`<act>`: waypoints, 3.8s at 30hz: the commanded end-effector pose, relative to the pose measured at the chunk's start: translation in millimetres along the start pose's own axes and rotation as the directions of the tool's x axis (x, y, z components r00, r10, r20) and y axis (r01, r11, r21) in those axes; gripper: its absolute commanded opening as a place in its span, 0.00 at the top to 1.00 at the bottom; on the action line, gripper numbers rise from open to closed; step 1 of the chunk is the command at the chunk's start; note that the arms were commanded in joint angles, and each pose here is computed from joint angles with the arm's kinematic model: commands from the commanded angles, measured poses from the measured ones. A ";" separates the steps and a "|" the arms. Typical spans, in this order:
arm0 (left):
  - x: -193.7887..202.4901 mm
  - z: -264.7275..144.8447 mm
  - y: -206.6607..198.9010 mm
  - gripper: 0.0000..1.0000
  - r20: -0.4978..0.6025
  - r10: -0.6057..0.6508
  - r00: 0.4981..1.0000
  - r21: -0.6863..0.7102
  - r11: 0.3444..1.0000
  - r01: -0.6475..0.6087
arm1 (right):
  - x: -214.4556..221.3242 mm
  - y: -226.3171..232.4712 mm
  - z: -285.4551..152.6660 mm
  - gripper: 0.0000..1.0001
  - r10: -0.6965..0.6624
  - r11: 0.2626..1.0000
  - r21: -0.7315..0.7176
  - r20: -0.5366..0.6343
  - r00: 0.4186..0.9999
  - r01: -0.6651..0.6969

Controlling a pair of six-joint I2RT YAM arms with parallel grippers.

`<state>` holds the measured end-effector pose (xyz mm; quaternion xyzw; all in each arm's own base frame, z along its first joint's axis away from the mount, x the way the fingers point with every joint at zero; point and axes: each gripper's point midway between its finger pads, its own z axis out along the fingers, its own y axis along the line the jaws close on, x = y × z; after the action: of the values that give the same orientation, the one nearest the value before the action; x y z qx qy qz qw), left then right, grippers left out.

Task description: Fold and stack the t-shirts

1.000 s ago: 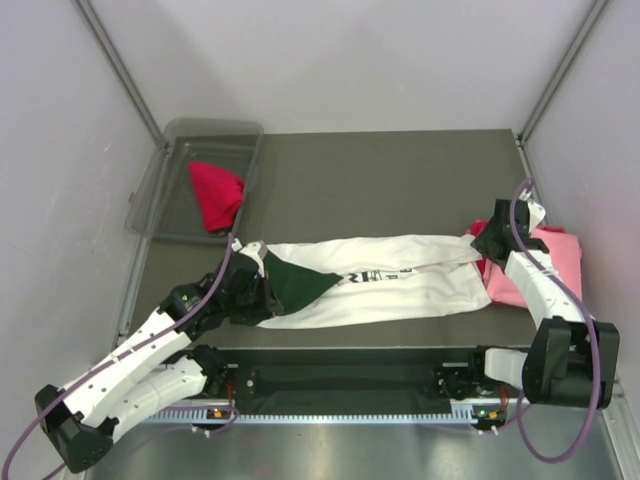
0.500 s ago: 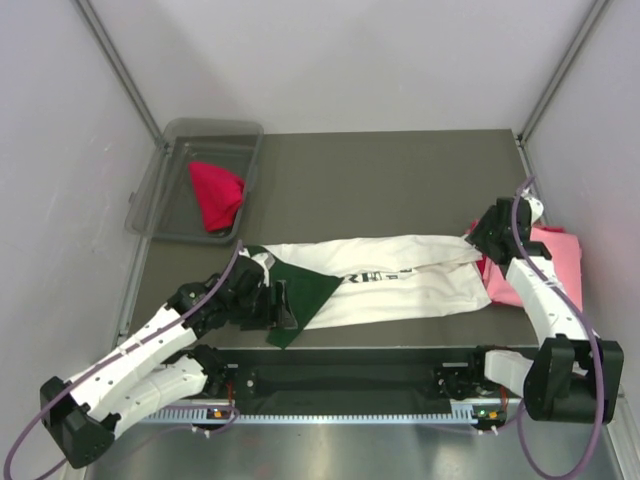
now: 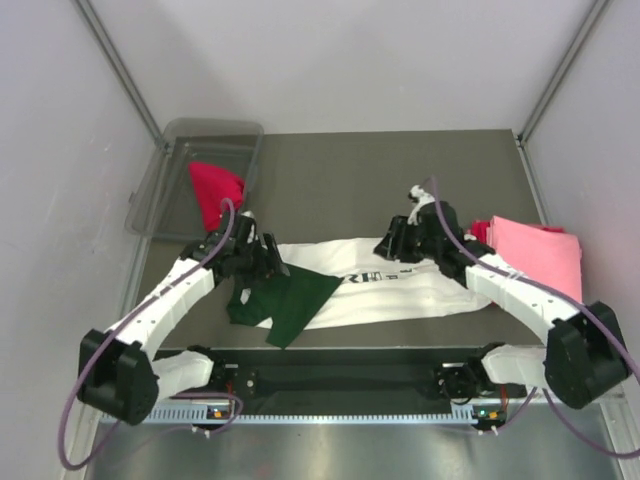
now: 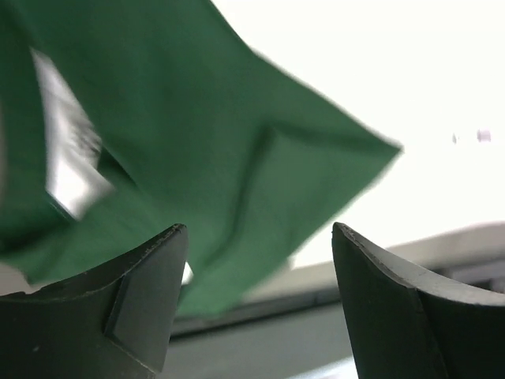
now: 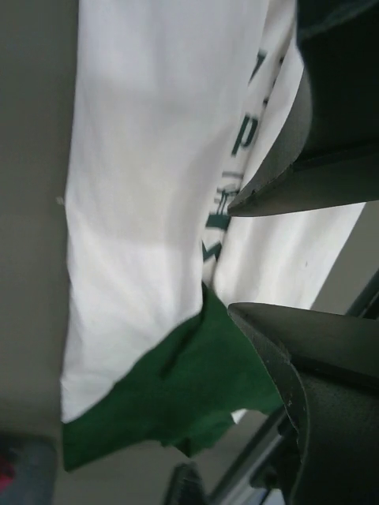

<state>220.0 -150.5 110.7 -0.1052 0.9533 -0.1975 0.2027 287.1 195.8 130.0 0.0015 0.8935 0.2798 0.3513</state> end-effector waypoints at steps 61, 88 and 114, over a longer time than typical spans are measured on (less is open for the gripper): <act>-55.1 67.4 75.1 0.33 0.108 -0.164 0.981 -0.330 0.925 0.191 | 138.5 113.9 -13.8 0.45 -0.429 0.782 -0.565 -0.181 0.885 0.263; -53.1 53.8 59.9 0.32 0.109 -0.189 0.976 -0.261 0.942 0.212 | 102.8 184.8 95.8 0.50 -0.710 0.637 -0.333 0.095 0.697 0.695; -27.5 77.9 101.2 0.32 0.060 -0.204 0.977 -0.427 0.880 0.210 | 130.8 182.0 102.9 0.52 -0.731 0.610 -0.367 0.083 0.677 0.703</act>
<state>268.6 -88.2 20.1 -0.2434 0.9560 -0.0309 0.1610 223.3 409.3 66.3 -0.4229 0.7849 0.2518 0.3764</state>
